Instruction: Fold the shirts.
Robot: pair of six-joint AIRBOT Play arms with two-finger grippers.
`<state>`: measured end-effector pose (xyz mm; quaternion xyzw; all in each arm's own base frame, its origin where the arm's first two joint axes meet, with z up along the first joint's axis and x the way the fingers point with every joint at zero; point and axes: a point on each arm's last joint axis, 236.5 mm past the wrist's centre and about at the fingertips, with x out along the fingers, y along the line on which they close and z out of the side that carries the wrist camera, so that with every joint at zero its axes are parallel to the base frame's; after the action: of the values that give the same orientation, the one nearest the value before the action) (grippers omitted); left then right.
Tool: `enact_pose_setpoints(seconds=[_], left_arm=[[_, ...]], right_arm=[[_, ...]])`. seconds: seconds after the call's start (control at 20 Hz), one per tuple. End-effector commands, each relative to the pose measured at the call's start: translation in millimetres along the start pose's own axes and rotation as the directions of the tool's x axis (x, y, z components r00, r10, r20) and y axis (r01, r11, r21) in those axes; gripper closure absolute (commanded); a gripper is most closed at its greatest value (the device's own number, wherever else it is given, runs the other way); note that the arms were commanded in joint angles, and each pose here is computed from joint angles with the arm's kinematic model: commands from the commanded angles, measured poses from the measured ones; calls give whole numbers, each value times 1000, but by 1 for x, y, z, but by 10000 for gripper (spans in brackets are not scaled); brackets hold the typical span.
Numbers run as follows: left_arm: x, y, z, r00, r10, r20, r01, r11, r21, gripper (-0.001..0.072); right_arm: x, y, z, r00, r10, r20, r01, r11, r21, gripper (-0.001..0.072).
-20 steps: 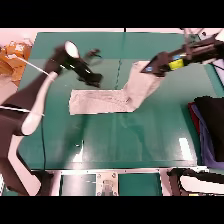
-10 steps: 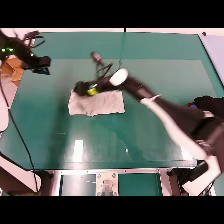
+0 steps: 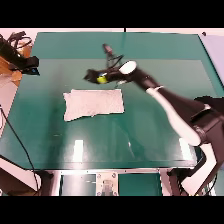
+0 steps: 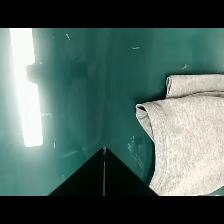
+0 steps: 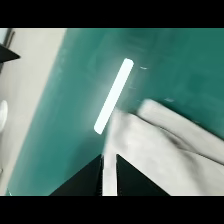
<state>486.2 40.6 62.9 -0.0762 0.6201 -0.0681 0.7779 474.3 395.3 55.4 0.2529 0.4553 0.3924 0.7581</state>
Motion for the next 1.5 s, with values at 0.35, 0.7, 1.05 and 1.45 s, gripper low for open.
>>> enact_pose_setpoints(seconds=[0.35, 0.7, 1.05, 1.45], left_arm=[[-1, 0, 1, 1000, -8, 5, 9, 999, -44, 689], [-1, 0, -1, 1000, -9, -1, 9, 999, -40, 688], [-1, -1, -3, 1000, -11, -11, 11, 999, -38, 689], [-1, -1, -4, 1000, -12, -15, 11, 999, -36, 689]], right_arm=[[-106, -186, -94, 933, -196, -301, 289, 908, 304, 151], [-14, -129, -137, 945, -97, -311, 194, 935, 296, 152], [-50, -47, -37, 991, -37, -128, 54, 989, 135, 703], [-369, -104, 104, 858, -405, 314, 335, 907, 256, 702]])
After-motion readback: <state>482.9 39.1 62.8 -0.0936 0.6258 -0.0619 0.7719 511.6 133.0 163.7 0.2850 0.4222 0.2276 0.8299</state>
